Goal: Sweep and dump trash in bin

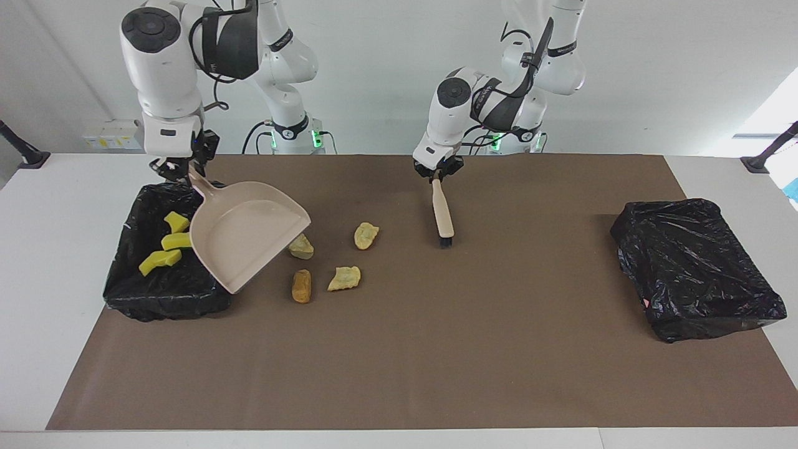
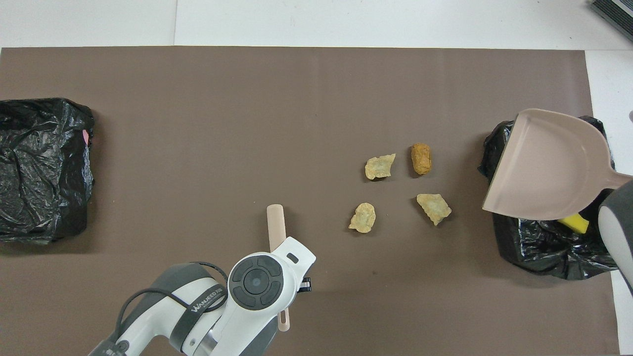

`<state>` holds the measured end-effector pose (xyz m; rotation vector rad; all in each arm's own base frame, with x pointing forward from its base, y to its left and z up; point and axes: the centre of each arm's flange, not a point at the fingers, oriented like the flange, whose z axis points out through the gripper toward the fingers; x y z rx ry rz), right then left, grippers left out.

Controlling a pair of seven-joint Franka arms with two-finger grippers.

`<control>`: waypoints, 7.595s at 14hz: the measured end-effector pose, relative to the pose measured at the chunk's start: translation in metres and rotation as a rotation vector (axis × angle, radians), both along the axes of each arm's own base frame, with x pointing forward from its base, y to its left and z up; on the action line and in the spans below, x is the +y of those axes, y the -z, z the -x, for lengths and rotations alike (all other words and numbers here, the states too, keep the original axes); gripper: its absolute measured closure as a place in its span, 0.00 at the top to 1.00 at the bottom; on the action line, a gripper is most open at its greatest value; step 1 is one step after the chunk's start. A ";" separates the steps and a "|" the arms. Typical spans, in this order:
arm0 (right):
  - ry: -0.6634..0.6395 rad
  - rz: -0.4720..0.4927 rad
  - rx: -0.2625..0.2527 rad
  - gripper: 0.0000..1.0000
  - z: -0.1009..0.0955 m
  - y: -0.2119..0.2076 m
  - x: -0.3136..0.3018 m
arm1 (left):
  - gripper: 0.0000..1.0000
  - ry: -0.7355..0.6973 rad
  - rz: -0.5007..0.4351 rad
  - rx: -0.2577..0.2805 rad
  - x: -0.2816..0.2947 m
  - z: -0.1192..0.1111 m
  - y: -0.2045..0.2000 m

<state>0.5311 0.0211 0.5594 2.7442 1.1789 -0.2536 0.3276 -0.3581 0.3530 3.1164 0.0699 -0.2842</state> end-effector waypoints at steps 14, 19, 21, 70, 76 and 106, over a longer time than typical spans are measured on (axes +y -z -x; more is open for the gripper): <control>0.636 -0.106 -0.088 0.31 -0.007 0.058 0.165 | 1.00 -0.078 0.036 -0.029 0.013 -0.043 -0.020; 0.649 -0.142 -0.142 0.31 -0.019 0.080 0.208 | 1.00 -0.124 0.074 -0.101 0.085 -0.127 -0.072; 0.661 -0.141 -0.148 0.31 -0.018 0.094 0.246 | 1.00 -0.116 0.080 -0.137 0.129 -0.162 -0.099; 0.726 -0.133 -0.074 0.82 0.187 0.218 0.429 | 0.37 0.167 0.125 -0.107 0.010 -0.232 -0.010; 0.713 -0.134 -0.073 0.27 0.191 0.218 0.432 | 0.32 0.297 0.089 -0.153 0.035 -0.246 -0.020; 0.750 0.134 -0.170 0.26 0.083 0.213 0.124 | 0.32 1.340 0.025 0.029 0.181 -0.186 -0.028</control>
